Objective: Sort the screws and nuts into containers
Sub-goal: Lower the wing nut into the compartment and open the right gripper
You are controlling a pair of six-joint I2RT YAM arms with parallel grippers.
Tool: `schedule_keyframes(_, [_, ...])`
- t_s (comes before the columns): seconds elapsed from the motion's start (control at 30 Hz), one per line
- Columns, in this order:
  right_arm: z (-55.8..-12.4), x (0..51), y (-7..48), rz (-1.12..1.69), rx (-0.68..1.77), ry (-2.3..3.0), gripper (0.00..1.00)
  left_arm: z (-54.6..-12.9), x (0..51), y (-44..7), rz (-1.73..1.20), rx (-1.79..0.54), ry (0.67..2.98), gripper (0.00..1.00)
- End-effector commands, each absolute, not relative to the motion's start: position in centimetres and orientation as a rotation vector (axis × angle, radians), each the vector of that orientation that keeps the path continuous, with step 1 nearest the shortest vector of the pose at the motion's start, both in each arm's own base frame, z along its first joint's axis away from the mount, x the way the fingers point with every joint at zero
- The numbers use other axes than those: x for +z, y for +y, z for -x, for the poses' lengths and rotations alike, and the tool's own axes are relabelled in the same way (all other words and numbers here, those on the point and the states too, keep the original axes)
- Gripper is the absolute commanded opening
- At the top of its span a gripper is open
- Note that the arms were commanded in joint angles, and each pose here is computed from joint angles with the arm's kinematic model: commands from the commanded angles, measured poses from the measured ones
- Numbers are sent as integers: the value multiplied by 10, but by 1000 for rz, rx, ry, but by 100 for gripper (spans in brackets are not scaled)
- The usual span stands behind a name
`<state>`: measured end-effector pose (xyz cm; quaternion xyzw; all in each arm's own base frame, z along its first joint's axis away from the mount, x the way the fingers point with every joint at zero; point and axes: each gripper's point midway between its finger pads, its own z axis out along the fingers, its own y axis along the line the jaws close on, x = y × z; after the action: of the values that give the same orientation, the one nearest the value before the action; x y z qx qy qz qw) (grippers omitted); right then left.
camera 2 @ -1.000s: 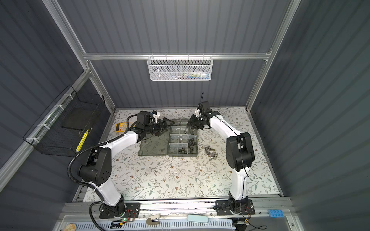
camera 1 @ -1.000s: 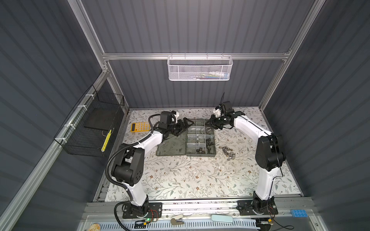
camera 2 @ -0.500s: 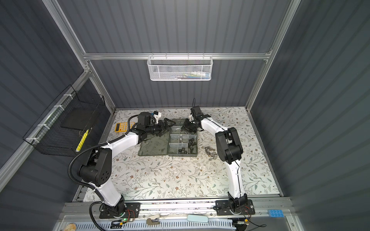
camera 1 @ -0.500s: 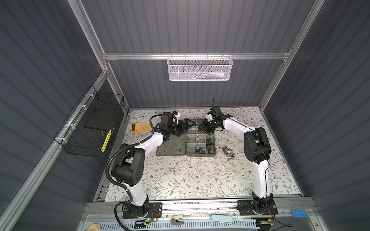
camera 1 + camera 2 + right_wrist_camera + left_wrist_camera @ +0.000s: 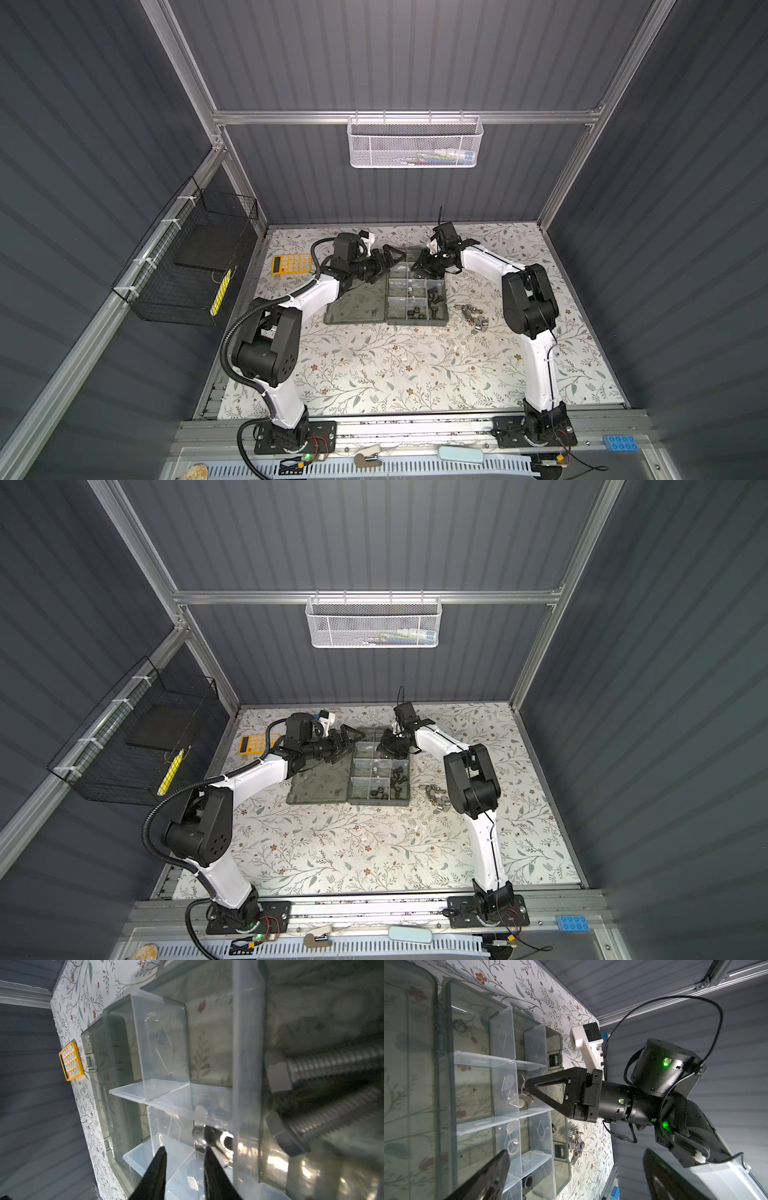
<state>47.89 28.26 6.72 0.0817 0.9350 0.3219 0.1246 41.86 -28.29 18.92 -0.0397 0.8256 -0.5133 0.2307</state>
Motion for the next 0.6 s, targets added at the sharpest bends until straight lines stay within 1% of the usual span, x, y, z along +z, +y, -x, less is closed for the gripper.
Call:
schedule_keyframes(0.0, [-478,66,281,-224,905,2733,33,-417,180,-284,110,-1434,2282,100])
schedule_keyframes(0.27, [-478,97,279,-187,905,2686,39,-417,185,-286,92,-1446,2262,100])
schedule_keyframes(0.37, [-476,112,276,-174,898,2659,43,-416,189,-286,84,-1450,2249,100])
schedule_keyframes(0.57, [-468,137,263,-133,830,2619,47,-411,195,-292,43,-1442,2243,100])
